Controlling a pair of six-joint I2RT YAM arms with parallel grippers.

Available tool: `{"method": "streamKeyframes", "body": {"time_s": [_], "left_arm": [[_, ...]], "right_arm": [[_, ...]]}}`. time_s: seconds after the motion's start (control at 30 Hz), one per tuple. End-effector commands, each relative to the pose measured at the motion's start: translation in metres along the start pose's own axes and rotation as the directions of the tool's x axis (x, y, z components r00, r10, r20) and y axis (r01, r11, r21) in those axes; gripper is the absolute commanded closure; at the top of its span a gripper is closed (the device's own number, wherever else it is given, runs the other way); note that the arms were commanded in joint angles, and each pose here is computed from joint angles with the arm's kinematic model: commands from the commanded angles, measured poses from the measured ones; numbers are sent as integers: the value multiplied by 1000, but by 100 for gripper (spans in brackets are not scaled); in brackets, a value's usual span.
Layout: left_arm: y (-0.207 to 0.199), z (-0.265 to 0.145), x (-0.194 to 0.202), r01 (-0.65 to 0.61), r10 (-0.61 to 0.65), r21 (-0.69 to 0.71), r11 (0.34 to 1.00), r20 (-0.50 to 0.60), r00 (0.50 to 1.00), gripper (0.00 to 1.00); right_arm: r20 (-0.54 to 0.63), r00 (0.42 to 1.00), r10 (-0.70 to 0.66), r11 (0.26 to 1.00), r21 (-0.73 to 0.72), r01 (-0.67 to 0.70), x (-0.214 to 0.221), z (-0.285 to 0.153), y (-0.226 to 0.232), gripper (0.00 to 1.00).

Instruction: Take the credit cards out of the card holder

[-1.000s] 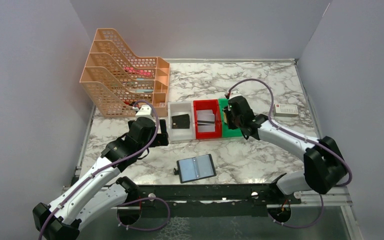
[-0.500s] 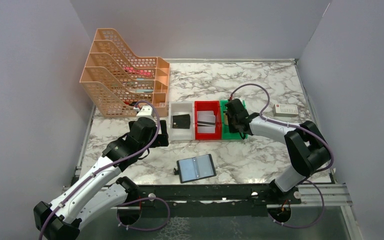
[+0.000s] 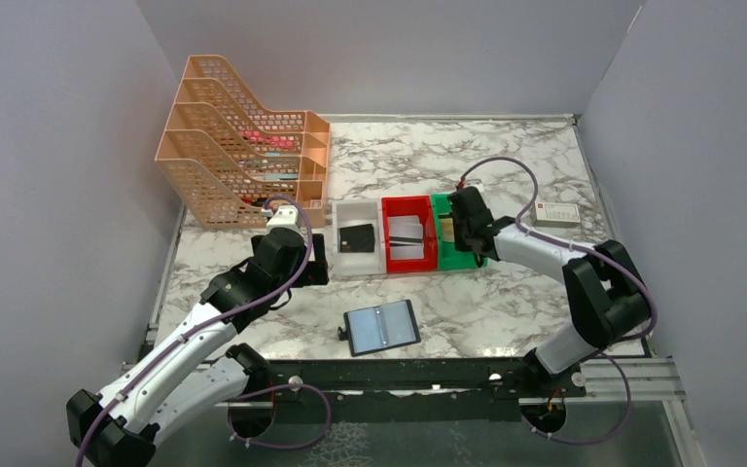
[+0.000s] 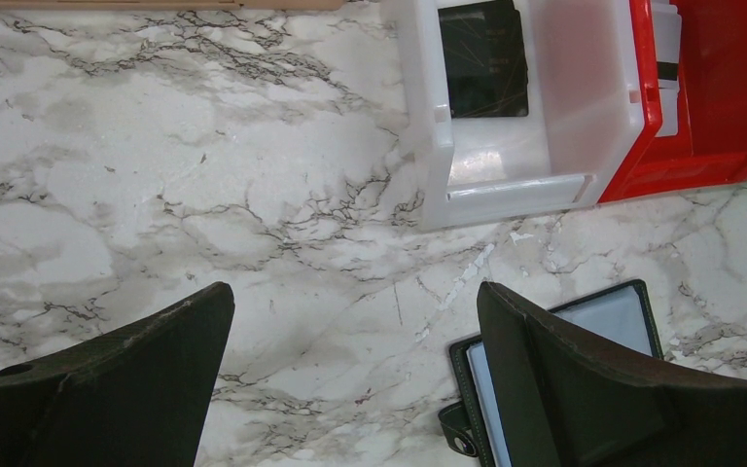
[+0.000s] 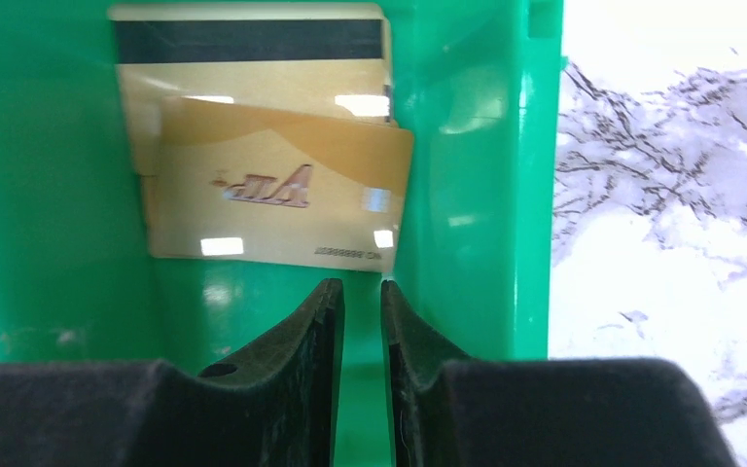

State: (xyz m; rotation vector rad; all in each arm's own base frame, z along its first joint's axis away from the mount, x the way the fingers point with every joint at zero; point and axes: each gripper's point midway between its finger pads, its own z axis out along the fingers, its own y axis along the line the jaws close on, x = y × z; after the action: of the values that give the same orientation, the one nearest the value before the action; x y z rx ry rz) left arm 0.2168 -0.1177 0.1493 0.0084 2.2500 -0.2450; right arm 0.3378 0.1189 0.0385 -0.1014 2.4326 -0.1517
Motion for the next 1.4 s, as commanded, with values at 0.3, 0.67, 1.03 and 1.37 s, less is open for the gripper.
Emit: {"method": "streamKeyframes", "body": {"time_s": [0.3, 0.67, 1.03, 1.37], "left_arm": [[-5, 4, 1, -9, 9, 25, 1000, -10, 1000, 1], [-6, 7, 4, -12, 13, 24, 1000, -25, 1000, 1], [-6, 9, 7, -16, 16, 17, 1000, -41, 999, 1], [-6, 9, 7, -17, 17, 22, 1000, -39, 999, 1]], "right_arm": [[51, 978, 202, 586, -806, -80, 16, -152, 98, 54], [-68, 998, 0, 631, -774, -53, 111, -163, 134, 42], [27, 984, -179, 796, -584, 161, 123, -158, 163, 26], [-22, 960, -279, 843, -485, 233, 150, -136, 176, 25]]}}
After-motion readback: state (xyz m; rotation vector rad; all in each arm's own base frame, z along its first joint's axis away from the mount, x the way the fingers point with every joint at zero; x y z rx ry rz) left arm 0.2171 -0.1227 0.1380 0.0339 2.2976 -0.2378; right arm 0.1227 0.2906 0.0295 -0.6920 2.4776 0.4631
